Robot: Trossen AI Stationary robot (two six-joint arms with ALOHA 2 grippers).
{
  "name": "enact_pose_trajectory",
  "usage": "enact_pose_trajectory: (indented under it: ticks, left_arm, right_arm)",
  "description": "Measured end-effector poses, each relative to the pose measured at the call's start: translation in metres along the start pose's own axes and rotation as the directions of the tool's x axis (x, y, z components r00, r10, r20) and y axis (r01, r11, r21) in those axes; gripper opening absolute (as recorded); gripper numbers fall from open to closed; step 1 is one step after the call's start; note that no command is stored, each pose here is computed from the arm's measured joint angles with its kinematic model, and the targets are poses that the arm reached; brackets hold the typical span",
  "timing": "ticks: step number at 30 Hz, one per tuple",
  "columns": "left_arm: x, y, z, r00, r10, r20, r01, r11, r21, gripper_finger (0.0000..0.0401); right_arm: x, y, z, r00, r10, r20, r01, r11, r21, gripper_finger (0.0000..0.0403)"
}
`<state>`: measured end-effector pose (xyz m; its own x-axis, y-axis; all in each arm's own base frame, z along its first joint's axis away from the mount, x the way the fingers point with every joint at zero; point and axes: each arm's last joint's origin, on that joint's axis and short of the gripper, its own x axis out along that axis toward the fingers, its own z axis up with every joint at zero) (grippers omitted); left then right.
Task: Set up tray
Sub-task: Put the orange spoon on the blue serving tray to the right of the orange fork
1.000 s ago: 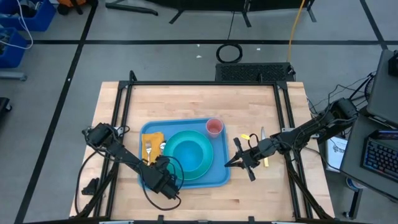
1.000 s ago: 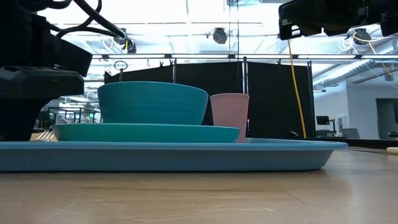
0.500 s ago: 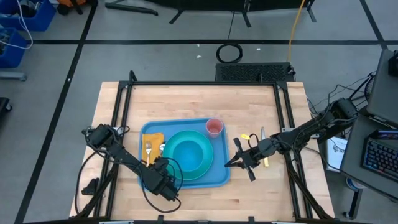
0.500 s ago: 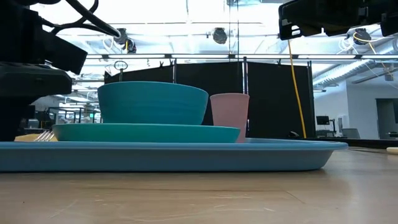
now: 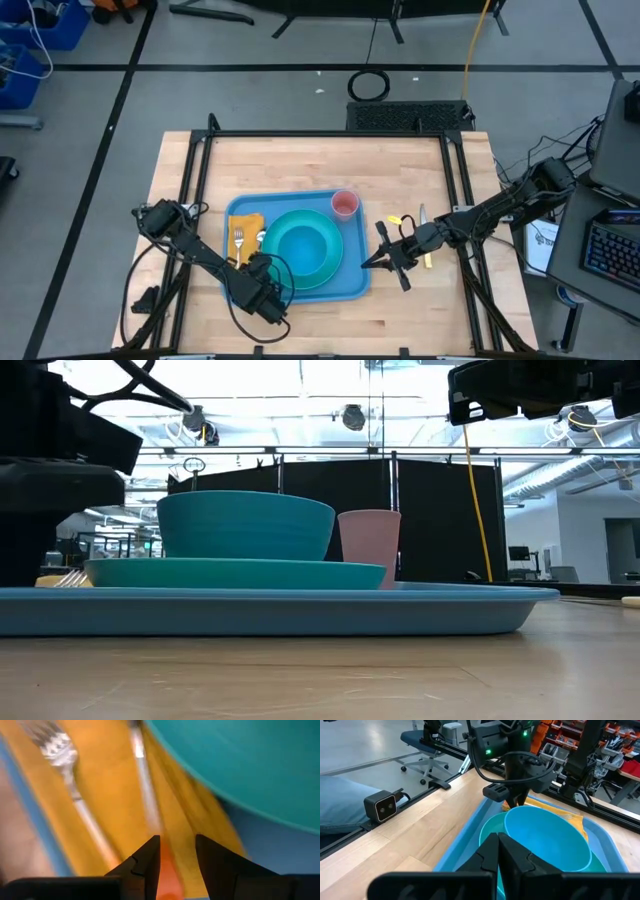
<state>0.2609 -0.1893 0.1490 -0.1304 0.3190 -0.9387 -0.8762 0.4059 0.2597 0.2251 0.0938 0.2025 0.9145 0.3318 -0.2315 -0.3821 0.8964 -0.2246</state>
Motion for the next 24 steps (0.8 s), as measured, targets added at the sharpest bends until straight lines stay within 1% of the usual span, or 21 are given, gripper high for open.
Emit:
enact_pose_trajectory:
  ticks: [3, 6, 9, 13, 16, 18, 22, 24]
  left_arm:
    - [0.007, -0.002, 0.000, 0.999, -0.049, 0.001, 0.049, 0.999, 0.002, 0.0129]
    - [0.015, 0.001, 0.000, 0.999, -0.044, -0.001, 0.044, 0.999, -0.014, 0.0129]
    - [0.016, 0.001, -0.001, 0.999, -0.040, -0.001, 0.040, 0.999, -0.027, 0.0129]
    - [0.001, -0.002, -0.002, 0.995, -0.094, 0.036, 0.093, 0.995, 0.020, 0.0129]
    - [-0.022, -0.008, -0.004, 0.976, -0.191, 0.105, 0.187, 0.981, 0.043, 0.0129]
    - [-0.035, -0.003, -0.001, 0.974, -0.182, 0.133, 0.176, 0.983, 0.050, 0.0129]
    - [-0.046, -0.002, -0.003, 0.973, -0.165, 0.161, 0.162, 0.986, 0.034, 0.0129]
    - [-0.045, 0.004, -0.002, 0.982, -0.117, 0.147, 0.116, 0.993, 0.016, 0.0129]
  right_arm:
    - [0.000, 0.000, 0.000, 1.000, 0.000, 0.000, 0.000, 1.000, 0.000, 0.0000]
    - [0.000, 0.000, 0.000, 1.000, 0.000, 0.000, 0.000, 1.000, 0.000, 0.0000]
    - [0.000, 0.000, 0.000, 1.000, 0.000, 0.000, 0.000, 1.000, 0.000, 0.0000]
    - [0.000, 0.000, 0.000, 1.000, 0.000, 0.000, 0.000, 1.000, 0.000, 0.0000]
    - [0.000, 0.000, 0.000, 1.000, -0.001, 0.001, 0.001, 1.000, 0.000, 0.0000]
    - [0.000, 0.000, 0.000, 1.000, -0.001, 0.000, 0.001, 1.000, 0.000, 0.0000]
    - [0.000, 0.000, 0.000, 1.000, -0.001, 0.001, 0.001, 1.000, 0.000, 0.0000]
    - [0.000, 0.000, 0.000, 1.000, 0.000, -0.001, 0.000, 1.000, 0.000, 0.0000]
